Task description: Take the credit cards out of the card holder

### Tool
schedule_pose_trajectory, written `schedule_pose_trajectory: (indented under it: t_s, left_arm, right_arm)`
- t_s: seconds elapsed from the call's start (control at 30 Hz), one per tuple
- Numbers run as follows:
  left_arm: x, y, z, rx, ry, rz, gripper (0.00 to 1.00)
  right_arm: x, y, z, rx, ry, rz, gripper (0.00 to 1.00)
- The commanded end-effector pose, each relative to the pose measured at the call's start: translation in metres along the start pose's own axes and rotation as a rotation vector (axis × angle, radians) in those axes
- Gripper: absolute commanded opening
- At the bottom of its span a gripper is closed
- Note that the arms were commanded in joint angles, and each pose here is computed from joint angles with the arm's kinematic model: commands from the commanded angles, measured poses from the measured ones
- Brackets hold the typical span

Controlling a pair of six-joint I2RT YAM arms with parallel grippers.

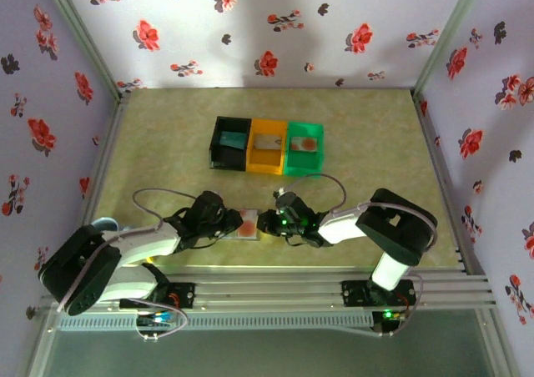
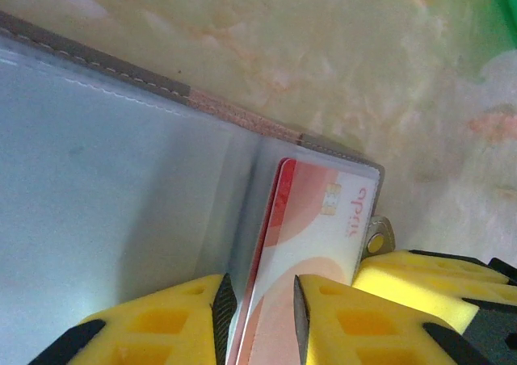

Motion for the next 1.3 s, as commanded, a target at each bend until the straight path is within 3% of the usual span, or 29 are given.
schedule_pose_trajectory:
  t_s: [0.0, 0.57, 0.87, 1.27]
  left_arm:
    - [-0.003, -0.005, 0.001, 0.014, 0.005, 0.004, 0.31]
    - [-0.007, -0.010, -0.005, 0.014, -0.006, 0.027, 0.29]
    - [-0.005, -0.024, -0.005, 0.053, 0.057, 0.174, 0.29]
    - [-0.006, -0.018, -0.011, -0.071, 0.142, 0.289, 0.30]
  right_arm:
    - [0.006, -0.005, 0.004, 0.028, 0.026, -0.010, 0.13]
    - [0.009, -0.009, 0.010, 0.050, 0.037, -0.012, 0.12]
    - [0.009, -0.010, 0.009, 0.054, 0.041, -0.018, 0.12]
    - [0.009, -0.008, 0.008, 0.057, 0.043, -0.028, 0.12]
Point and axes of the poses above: each hand's point on the last joint's axis, 136 mm out from that joint toward the fingers, its own z axis out along the fingers, its own y axis along the line the jaws close on, x = y × z, the point moved 7 cm from there along -z, back along the fingers, and after that the axes turned 1 degree about z, right-handed, at the moved point
